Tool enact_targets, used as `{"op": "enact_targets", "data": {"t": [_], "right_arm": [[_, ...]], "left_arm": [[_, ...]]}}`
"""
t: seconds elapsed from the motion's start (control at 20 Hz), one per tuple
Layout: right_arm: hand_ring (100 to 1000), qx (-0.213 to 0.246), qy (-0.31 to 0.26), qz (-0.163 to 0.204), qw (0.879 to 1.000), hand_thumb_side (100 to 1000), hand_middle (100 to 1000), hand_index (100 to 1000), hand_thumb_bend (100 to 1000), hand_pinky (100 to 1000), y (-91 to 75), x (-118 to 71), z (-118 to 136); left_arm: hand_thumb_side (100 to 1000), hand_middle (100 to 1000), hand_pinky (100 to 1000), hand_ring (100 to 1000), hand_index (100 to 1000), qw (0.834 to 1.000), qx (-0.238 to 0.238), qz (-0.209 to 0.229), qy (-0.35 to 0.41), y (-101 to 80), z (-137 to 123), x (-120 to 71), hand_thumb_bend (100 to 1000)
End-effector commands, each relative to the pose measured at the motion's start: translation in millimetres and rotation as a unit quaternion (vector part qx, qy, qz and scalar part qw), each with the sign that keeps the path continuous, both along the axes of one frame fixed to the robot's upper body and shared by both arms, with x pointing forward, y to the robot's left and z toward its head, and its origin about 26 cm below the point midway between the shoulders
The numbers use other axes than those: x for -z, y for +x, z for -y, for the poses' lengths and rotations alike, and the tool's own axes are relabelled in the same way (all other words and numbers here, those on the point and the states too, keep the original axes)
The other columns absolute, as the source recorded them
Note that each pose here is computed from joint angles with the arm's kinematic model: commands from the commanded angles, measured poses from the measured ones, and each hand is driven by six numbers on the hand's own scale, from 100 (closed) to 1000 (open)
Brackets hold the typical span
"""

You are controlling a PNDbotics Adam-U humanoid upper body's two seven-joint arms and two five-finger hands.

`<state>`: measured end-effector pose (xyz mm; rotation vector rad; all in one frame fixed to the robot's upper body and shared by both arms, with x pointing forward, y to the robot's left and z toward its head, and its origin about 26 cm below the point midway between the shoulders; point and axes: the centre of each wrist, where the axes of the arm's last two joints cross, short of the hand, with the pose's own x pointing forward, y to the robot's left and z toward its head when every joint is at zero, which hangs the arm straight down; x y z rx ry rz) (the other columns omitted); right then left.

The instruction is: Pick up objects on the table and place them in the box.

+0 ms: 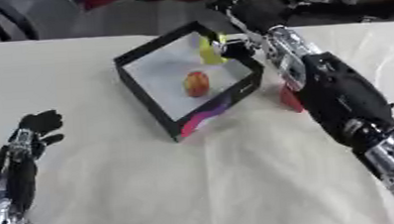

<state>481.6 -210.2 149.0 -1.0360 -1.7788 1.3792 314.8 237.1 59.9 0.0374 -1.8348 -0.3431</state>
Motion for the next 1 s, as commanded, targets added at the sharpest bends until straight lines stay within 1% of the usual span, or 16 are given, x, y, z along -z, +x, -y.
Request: {"op": "enact_targets", "data": {"t": [0.05, 0.1, 0.15, 0.25, 0.3, 0.45, 0.5, 0.65, 0.7, 0.75, 0.8, 0.85, 0.9, 0.95, 1.0], "right_arm": [[802, -0.007, 0.001, 0.021, 1.000, 684, 879, 936, 100, 833, 1.8, -19.3, 3], [800, -0.011, 0.003, 0.023, 1.000, 670, 877, 934, 100, 830, 0.4, -22.9, 6], [799, -0.014, 0.006, 0.027, 1.000, 638, 873, 932, 100, 828, -1.5, -26.7, 11], [797, -0.015, 0.012, 0.033, 0.999, 616, 867, 929, 100, 826, -6.9, -31.4, 24], [803, -0.015, 0.012, 0.032, 0.999, 598, 872, 930, 100, 831, -10.3, -32.2, 32], [809, -0.017, 0.006, 0.026, 1.000, 597, 873, 928, 100, 836, -22.4, -33.0, 58], [818, -0.019, 0.002, 0.022, 1.000, 583, 881, 932, 100, 844, -27.1, -32.4, 66], [834, -0.026, -0.006, 0.005, 1.000, 587, 902, 939, 100, 856, -42.8, -28.5, 89], [864, -0.028, -0.009, -0.001, 1.000, 594, 932, 959, 100, 877, -48.4, -27.4, 96], [876, -0.032, -0.014, -0.008, 0.999, 594, 943, 965, 100, 884, -54.1, -26.5, 102], [907, -0.036, -0.020, -0.015, 0.999, 566, 968, 981, 100, 902, -59.8, -25.4, 108], [919, -0.039, -0.027, -0.023, 0.999, 551, 977, 989, 100, 906, -65.8, -24.4, 114], [937, -0.043, -0.033, -0.031, 0.998, 512, 994, 1000, 113, 915, -71.7, -23.3, 119], [941, -0.046, -0.039, -0.040, 0.997, 494, 996, 1000, 127, 918, -77.6, -22.2, 124], [951, -0.048, -0.043, -0.048, 0.997, 461, 1000, 1000, 155, 925, -83.7, -21.1, 128]], "left_arm": [[1000, 736, 785, 811, 816, 1.000, 0.002, 0.012, 0.004, 1.7, 0, -6.7, 138], [1000, 736, 785, 810, 815, 1.000, 0.000, 0.011, 0.004, 1.5, -1, -6.5, 137], [1000, 736, 785, 810, 815, 1.000, -0.002, 0.012, 0.004, 1.4, -2, -6.5, 138], [1000, 736, 784, 810, 815, 1.000, -0.008, 0.011, 0.004, 1.0, -5, -6.4, 138], [1000, 736, 784, 810, 815, 1.000, -0.012, 0.010, 0.005, 0.6, -7, -5.9, 138], [1000, 736, 784, 810, 815, 1.000, -0.019, 0.008, 0.009, -0.7, -10, -4.5, 138], [1000, 735, 784, 810, 815, 1.000, -0.021, 0.008, 0.010, -1.0, -12, -4.3, 137], [1000, 735, 784, 810, 816, 1.000, -0.027, 0.008, 0.013, -1.5, -15, -4.4, 137], [1000, 735, 785, 810, 816, 0.999, -0.029, 0.008, 0.013, -1.6, -15, -4.6, 137], [1000, 735, 785, 809, 816, 0.999, -0.030, 0.008, 0.014, -1.5, -16, -4.9, 137], [1000, 735, 785, 809, 816, 0.999, -0.032, 0.009, 0.014, -1.6, -17, -5.0, 137], [1000, 735, 785, 809, 816, 0.999, -0.034, 0.009, 0.015, -1.7, -18, -5.1, 137], [1000, 735, 785, 809, 815, 0.999, -0.036, 0.008, 0.015, -1.8, -18, -5.1, 137], [1000, 735, 785, 809, 816, 0.999, -0.037, 0.008, 0.016, -1.9, -19, -5.0, 137], [1000, 735, 785, 809, 815, 0.999, -0.037, 0.008, 0.016, -2.0, -19, -5.0, 138]]}}
